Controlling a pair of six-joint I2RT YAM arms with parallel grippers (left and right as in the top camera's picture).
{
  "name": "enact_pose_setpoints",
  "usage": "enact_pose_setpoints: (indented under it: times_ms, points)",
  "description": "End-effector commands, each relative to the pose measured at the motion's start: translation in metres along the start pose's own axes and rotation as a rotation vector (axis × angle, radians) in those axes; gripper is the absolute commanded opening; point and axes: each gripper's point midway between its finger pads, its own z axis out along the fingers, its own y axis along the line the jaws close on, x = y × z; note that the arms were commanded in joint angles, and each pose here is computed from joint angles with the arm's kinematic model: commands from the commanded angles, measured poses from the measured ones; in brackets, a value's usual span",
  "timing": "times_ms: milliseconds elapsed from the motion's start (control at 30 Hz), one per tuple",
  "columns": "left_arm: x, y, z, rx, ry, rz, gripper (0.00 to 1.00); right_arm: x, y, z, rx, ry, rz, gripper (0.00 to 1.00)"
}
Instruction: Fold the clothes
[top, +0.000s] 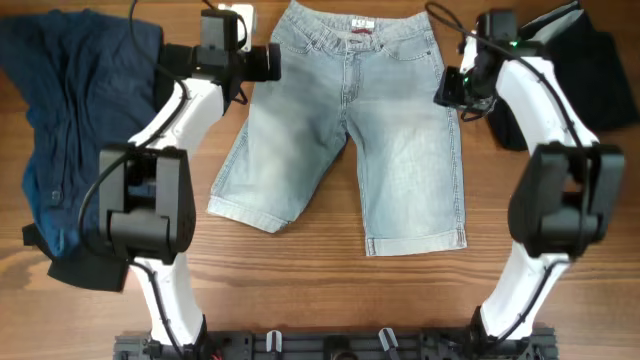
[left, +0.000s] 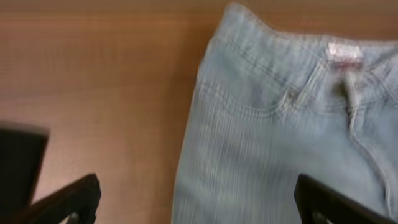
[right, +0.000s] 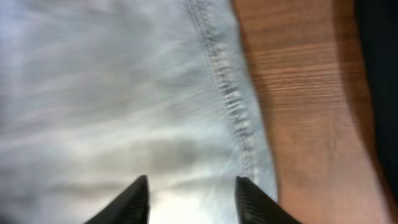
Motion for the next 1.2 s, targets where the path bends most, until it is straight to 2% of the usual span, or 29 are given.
enact_pose_setpoints:
  times_ms: [0, 133, 233, 300, 333, 400, 467, 500, 567, 667, 800, 933, 967, 1000, 1033, 1167]
  points:
    - [0.013, -0.006, 0.031, 0.059, -0.004, 0.033, 1.0, -0.014, 0.034, -0.067, -0.08, -0.123, -0.089, 0.54]
    - [0.035, -0.011, 0.075, 0.128, 0.094, 0.037, 0.95, -0.003, 0.053, -0.106, -0.098, -0.156, -0.126, 0.57]
    - [0.024, -0.011, 0.089, 0.129, 0.118, 0.033, 0.94, 0.005, 0.065, -0.121, -0.109, -0.165, -0.153, 0.57]
    - [0.021, -0.015, 0.093, 0.147, 0.123, 0.032, 0.9, 0.008, 0.071, -0.124, -0.115, -0.167, -0.164, 0.57]
    - [0.022, -0.016, 0.093, 0.152, 0.128, 0.028, 0.8, 0.009, 0.073, -0.125, -0.117, -0.166, -0.169, 0.57]
    - [0.031, -0.017, 0.091, 0.15, 0.167, 0.003, 0.19, 0.011, 0.074, -0.124, -0.117, -0.161, -0.171, 0.57]
    - [0.041, -0.015, 0.087, 0.141, 0.216, -0.053, 0.07, 0.012, 0.074, -0.124, -0.116, -0.155, -0.17, 0.57]
    - [0.043, -0.013, 0.084, 0.133, 0.234, -0.086, 0.04, 0.012, 0.074, -0.124, -0.116, -0.153, -0.169, 0.57]
    - [0.037, -0.004, 0.071, 0.112, 0.254, -0.16, 0.04, 0.014, 0.073, -0.124, -0.115, -0.146, -0.163, 0.57]
    - [0.009, 0.015, 0.041, 0.075, 0.226, -0.275, 0.04, 0.016, 0.073, -0.123, -0.116, -0.134, -0.126, 0.57]
    - [-0.021, 0.073, -0.016, -0.085, 0.185, -0.46, 0.04, 0.027, 0.07, -0.114, -0.112, -0.089, -0.038, 0.57]
    - [-0.009, 0.12, -0.058, -0.178, 0.245, -0.549, 0.04, 0.054, 0.082, -0.094, -0.104, -0.006, -0.014, 0.57]
    - [-0.001, 0.125, -0.062, -0.188, 0.276, -0.566, 0.17, 0.063, 0.084, -0.086, -0.092, 0.017, -0.002, 0.57]
    - [0.006, 0.127, -0.065, -0.196, 0.302, -0.57, 0.45, 0.069, 0.084, -0.08, -0.081, 0.03, 0.004, 0.57]
    - [0.01, 0.128, -0.067, -0.201, 0.322, -0.573, 0.62, 0.075, 0.083, -0.074, -0.068, 0.044, 0.014, 0.58]
    - [0.014, 0.124, -0.077, -0.2, 0.354, -0.553, 0.78, 0.103, 0.066, -0.042, -0.012, 0.11, 0.017, 0.58]
